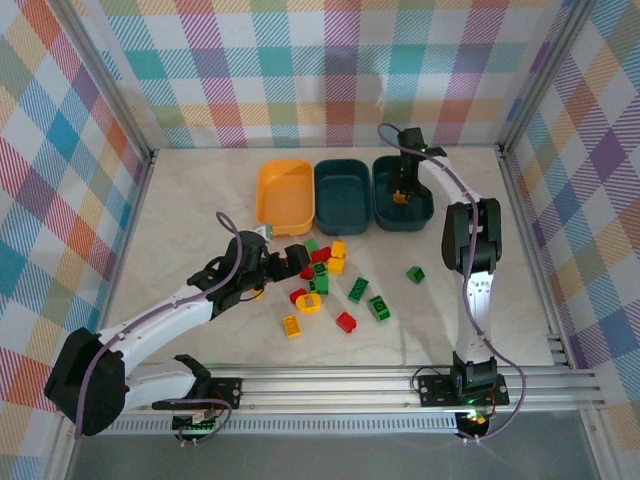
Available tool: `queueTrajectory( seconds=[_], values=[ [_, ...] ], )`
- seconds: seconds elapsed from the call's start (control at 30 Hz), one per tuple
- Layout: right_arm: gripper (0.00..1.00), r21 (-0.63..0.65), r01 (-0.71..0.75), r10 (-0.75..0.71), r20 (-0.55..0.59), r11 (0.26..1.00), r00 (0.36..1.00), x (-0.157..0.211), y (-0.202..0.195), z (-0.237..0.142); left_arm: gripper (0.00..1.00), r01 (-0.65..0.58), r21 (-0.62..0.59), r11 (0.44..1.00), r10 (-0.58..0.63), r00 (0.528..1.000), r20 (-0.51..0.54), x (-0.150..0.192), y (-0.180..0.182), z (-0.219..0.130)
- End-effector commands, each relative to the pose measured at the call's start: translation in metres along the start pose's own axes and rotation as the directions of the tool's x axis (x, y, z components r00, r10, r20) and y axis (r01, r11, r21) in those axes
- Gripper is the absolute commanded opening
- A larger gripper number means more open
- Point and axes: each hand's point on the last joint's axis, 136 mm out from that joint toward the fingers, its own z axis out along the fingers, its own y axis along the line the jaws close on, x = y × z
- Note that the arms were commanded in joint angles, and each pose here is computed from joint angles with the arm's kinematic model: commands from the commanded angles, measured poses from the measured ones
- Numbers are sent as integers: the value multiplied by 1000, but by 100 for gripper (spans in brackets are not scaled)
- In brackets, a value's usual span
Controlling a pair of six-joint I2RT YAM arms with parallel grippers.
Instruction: Sort the legos into containers by color
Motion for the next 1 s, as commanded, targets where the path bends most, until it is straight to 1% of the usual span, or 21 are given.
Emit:
queueTrajectory(
  seconds=[0.0,0.03,0.07,0.13,0.17,0.27,0.3,0.4,0.5,0.57,0.63,0.7,0.73,0.83,0.97],
  values=[
    [64,-24,16,-13,110,1000,994,-19,8,-69,100,-57,73,996,59,998,-18,-3,-22,-5],
    [65,-19,20,-17,142,1000,990,-20,10,-81,100,-62,78,995,64,998,-24,-3,-24,-4],
    [65,-9,19,-18,182,1000,983,-19,9,-102,100,-67,88,994,70,997,-25,-4,-27,-3],
    [65,-2,2,-1,219,1000,976,-2,8,-125,100,-72,122,990,77,996,-35,-4,-34,0],
    [66,-22,-14,19,231,1000,973,13,8,-132,100,-77,143,987,84,995,-46,-2,-38,3],
    [66,-89,-77,94,207,993,974,67,4,-134,100,-93,216,972,112,990,-81,8,-52,12],
    [66,-105,-97,116,187,990,976,89,-1,-134,100,-100,242,965,127,987,-96,13,-57,15],
    [67,-106,-128,142,144,986,979,137,-18,-139,100,-129,285,950,169,978,-121,24,-68,23],
    [69,-118,-117,133,131,986,983,171,-29,-151,100,-156,294,943,191,977,-94,20,-77,26],
    [75,-98,-174,184,106,980,977,192,-40,-156,100,-162,291,943,189,980,-65,13,-81,28],
    [74,-75,-216,222,85,973,971,209,-50,-156,100,-158,286,945,178,983,-44,6,-85,33],
    [76,-67,-263,268,63,962,961,225,-55,-151,100,-138,269,953,156,987,-47,3,-85,42],
    [76,-72,-263,266,37,962,963,232,-54,-148,100,-127,263,956,146,988,-52,1,-84,45],
    [77,-24,-242,239,-94,970,966,254,-53,-133,99,-100,234,967,118,991,-62,2,-79,54],
    [80,-29,-230,220,-194,973,956,272,-46,-118,99,-100,189,977,112,992,-58,3,-68,53]
  ],
)
